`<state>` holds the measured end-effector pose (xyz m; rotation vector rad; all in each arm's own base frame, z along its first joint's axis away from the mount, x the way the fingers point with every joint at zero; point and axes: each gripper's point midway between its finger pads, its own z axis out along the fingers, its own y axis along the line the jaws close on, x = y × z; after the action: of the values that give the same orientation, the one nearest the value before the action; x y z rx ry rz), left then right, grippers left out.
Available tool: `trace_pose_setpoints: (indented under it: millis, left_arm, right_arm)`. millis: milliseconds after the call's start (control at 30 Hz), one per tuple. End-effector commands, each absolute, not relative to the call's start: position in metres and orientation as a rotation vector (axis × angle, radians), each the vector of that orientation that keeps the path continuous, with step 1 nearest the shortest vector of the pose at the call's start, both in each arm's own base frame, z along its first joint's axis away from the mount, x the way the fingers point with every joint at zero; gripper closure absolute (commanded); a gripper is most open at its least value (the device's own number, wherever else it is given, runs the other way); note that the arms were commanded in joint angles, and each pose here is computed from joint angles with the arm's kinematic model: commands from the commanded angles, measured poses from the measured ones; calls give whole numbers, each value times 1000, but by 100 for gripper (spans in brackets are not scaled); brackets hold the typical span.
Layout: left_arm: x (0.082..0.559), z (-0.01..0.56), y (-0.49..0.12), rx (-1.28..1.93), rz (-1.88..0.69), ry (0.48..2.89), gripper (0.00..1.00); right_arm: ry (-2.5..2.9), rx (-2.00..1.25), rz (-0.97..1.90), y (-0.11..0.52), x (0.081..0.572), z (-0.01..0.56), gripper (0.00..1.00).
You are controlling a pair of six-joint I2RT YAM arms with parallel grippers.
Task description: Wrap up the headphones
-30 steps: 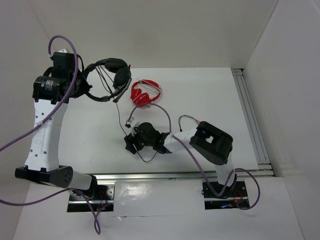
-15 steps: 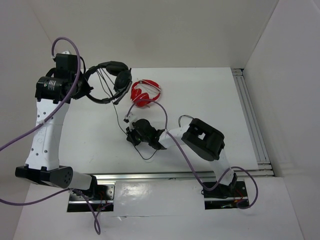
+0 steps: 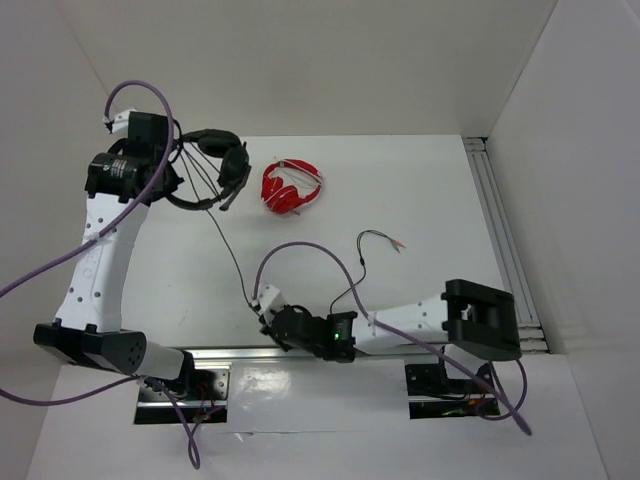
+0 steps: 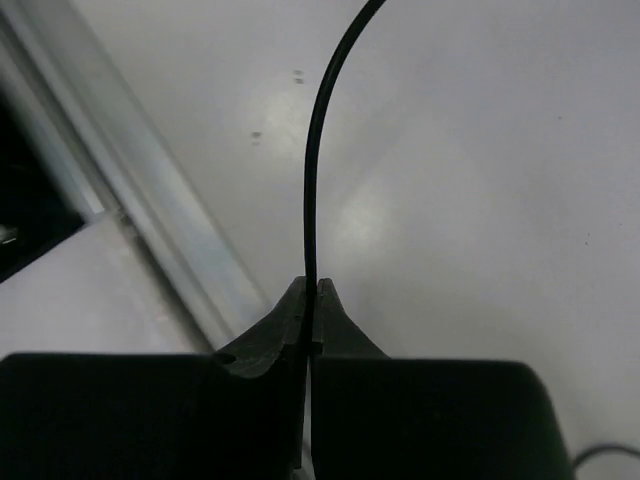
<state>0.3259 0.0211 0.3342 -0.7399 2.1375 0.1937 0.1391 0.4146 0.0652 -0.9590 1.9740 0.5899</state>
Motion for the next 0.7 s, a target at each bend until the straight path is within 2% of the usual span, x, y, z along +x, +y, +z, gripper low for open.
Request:
trace_pose_setpoints:
  millis: [0, 200, 300, 433, 567, 667]
  left_arm:
    - [328, 314, 31, -825, 340, 2089, 100]
    - [316, 272, 14, -730, 420, 2162, 100]
    - [302, 246, 1, -645, 502, 2240, 100]
    - [292, 232, -15, -545, 473, 2290, 100]
    - [284, 229, -33, -468, 468, 2272, 100]
    - [276, 220, -29, -476, 543, 2302, 100]
  right_arm:
    - [1892, -964, 430, 399, 112, 117, 100]
    - [1780, -868, 320, 383, 106, 221, 100]
    - [1708, -758, 286, 375, 118, 295, 100]
    - [1674, -668, 170, 353, 151, 340, 100]
    - [1647, -575, 275, 345, 169, 396, 100]
    - [1634, -549, 323, 345, 170, 414, 100]
